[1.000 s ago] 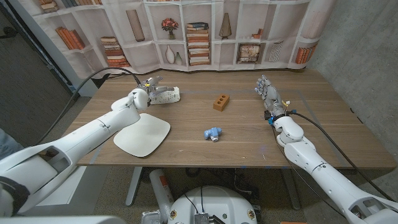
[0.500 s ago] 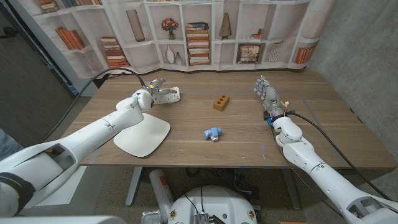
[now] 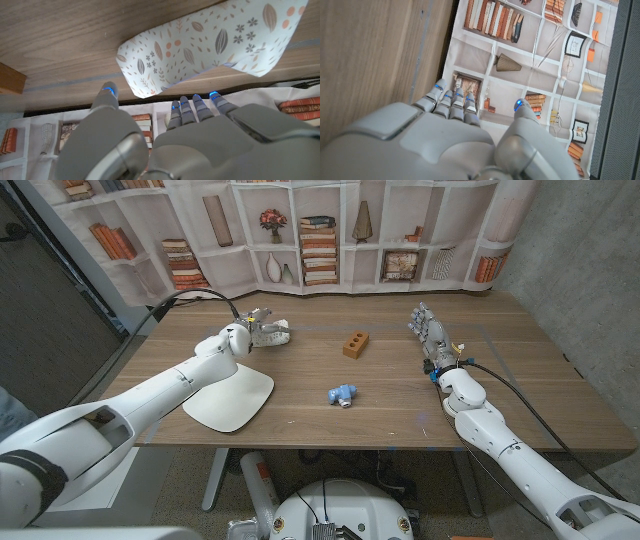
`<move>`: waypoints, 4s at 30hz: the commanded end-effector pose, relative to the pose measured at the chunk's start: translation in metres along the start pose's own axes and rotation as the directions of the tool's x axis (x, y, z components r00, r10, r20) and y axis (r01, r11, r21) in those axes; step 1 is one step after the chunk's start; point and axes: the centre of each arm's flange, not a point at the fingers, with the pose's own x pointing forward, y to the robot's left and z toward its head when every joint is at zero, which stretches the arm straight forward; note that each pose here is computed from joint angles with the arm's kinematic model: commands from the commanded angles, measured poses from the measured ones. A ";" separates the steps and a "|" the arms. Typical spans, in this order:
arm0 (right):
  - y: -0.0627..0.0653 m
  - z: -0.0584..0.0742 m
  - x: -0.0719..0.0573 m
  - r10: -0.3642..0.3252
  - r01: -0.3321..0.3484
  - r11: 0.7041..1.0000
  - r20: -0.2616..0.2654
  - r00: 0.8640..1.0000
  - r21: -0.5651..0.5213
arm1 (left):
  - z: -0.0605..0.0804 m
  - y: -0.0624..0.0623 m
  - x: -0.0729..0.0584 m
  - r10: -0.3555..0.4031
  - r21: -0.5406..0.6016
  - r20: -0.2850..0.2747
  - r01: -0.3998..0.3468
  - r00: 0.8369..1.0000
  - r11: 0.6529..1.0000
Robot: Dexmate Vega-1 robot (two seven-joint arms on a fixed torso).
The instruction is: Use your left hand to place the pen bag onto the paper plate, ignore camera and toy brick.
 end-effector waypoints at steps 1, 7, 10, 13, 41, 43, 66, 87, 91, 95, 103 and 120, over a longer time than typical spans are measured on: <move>-0.003 -0.001 0.001 -0.002 0.002 1.000 -0.003 1.000 0.007 | 0.004 -0.009 0.003 -0.025 0.012 -0.009 0.025 1.000 1.000; -0.003 -0.001 0.002 0.002 -0.002 1.000 -0.003 1.000 0.008 | 0.004 -0.010 0.002 -0.027 0.013 -0.012 0.027 1.000 1.000; -0.003 -0.001 0.002 0.002 -0.002 1.000 -0.003 1.000 0.008 | 0.005 -0.010 0.001 -0.026 0.017 -0.012 0.026 1.000 1.000; -0.003 -0.002 0.002 0.001 -0.001 1.000 -0.003 1.000 0.010 | 0.005 -0.011 0.001 -0.025 0.024 -0.015 0.026 1.000 0.999; -0.003 -0.002 0.000 0.012 -0.012 1.000 -0.007 1.000 0.012 | 0.006 -0.021 -0.005 -0.043 0.029 -0.038 0.044 0.998 0.999; -0.003 -0.002 0.000 0.013 -0.012 1.000 -0.006 1.000 0.013 | 0.006 -0.022 -0.005 -0.047 0.029 -0.042 0.048 0.998 0.998; -0.001 -0.006 0.004 0.025 -0.024 0.999 -0.010 1.000 0.025 | 0.010 -0.026 -0.002 -0.013 0.025 -0.057 0.015 0.998 1.000; -0.001 -0.007 0.007 0.034 -0.034 0.999 -0.010 0.999 0.027 | 0.011 -0.026 -0.003 0.036 0.003 -0.082 -0.036 0.996 0.999; -0.002 -0.006 0.006 0.033 -0.033 0.999 -0.008 0.999 0.025 | 0.011 -0.025 -0.005 0.047 -0.003 -0.090 -0.047 0.995 0.999; -0.003 -0.005 0.005 0.031 -0.031 0.999 -0.008 0.999 0.024 | 0.012 -0.023 -0.007 0.062 -0.012 -0.085 -0.064 0.994 0.998; -0.003 -0.004 0.003 0.033 -0.033 0.999 -0.006 0.999 0.024 | 0.012 -0.021 -0.010 0.075 -0.024 -0.084 -0.077 0.994 0.997; -0.003 -0.001 0.001 0.033 -0.033 0.999 0.002 0.999 0.025 | 0.012 -0.012 -0.019 0.079 -0.034 -0.089 -0.082 0.993 0.996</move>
